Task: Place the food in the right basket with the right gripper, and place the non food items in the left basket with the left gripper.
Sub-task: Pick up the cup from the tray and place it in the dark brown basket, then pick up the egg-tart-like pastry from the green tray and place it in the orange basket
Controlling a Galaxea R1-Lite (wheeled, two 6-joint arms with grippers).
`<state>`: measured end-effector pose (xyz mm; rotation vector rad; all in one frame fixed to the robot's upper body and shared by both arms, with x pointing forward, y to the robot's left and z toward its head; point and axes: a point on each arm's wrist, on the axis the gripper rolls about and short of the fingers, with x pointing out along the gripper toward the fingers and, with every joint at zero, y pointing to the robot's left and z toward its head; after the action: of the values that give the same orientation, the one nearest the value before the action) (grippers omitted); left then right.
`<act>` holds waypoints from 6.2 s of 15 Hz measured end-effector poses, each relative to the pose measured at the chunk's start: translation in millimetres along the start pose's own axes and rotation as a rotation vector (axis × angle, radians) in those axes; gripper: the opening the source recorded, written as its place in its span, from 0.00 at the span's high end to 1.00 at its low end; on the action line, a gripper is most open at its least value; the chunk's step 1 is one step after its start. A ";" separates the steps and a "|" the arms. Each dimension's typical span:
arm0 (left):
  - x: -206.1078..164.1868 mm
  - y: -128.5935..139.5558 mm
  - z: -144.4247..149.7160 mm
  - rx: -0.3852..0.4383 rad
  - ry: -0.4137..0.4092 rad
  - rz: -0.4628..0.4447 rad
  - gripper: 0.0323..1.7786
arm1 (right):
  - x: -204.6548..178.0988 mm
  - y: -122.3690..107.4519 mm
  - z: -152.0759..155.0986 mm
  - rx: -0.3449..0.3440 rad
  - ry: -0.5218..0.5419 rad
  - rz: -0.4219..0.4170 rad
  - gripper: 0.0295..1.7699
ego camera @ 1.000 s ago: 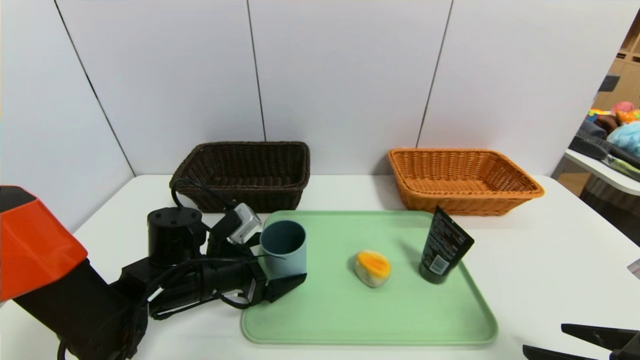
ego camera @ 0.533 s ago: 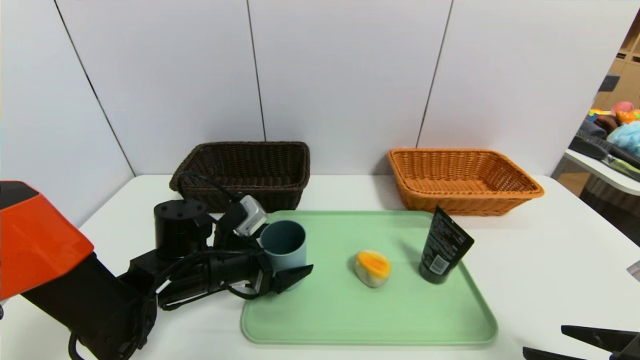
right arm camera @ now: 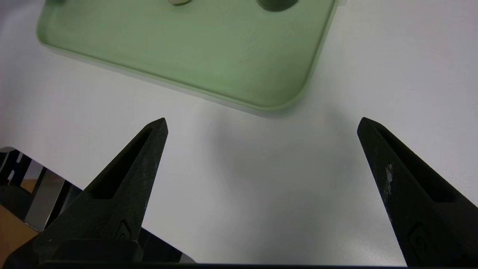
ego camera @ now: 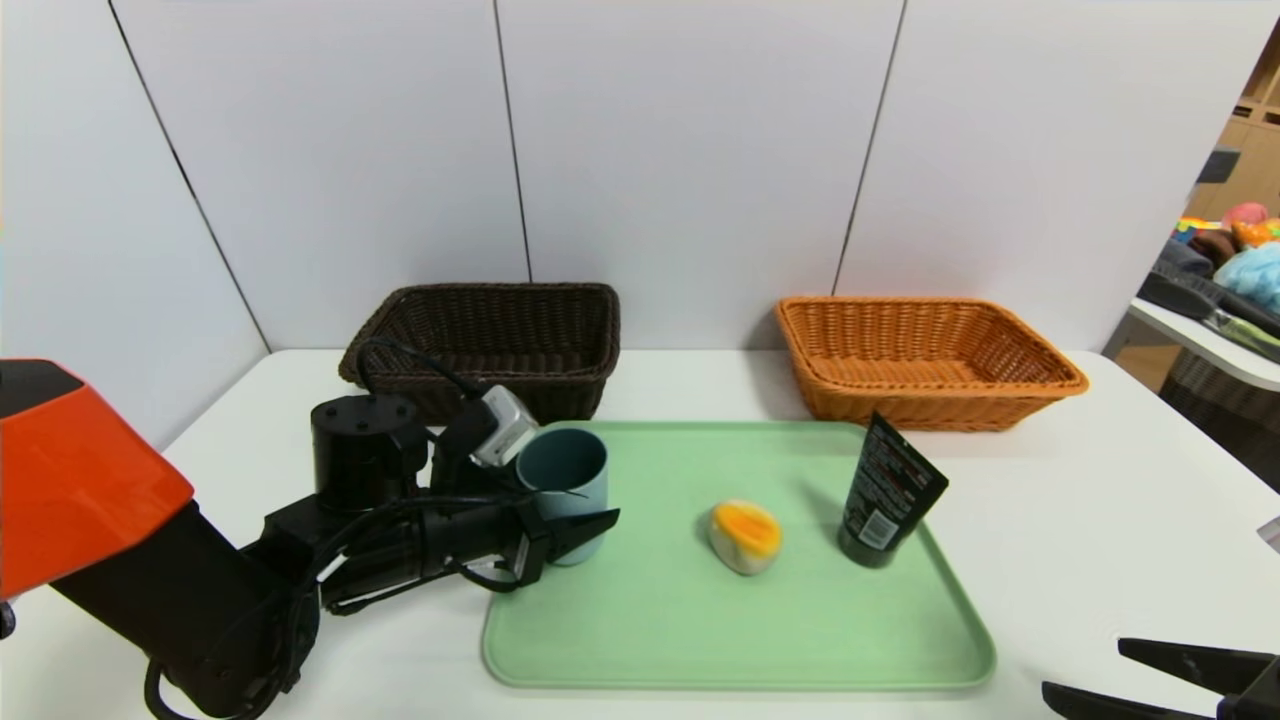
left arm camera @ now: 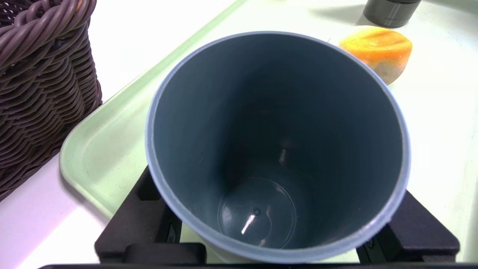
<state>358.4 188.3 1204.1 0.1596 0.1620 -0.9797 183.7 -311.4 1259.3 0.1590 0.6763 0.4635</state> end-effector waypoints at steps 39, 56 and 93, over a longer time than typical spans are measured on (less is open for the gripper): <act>43.8 181.9 75.8 -0.216 0.166 0.626 0.35 | 3.7 -3.2 -11.8 0.016 0.008 -0.008 0.01; 26.5 170.6 100.3 -0.203 0.124 0.630 0.11 | 3.0 -5.3 -12.5 0.028 0.002 -0.025 0.01; -62.9 -72.4 99.1 -0.227 0.415 0.106 0.05 | 88.0 75.0 108.0 -0.270 0.037 0.254 0.01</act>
<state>269.9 179.2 1309.4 0.1596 0.6362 -0.8061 285.4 -203.4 1314.6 -0.0200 0.6256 0.7975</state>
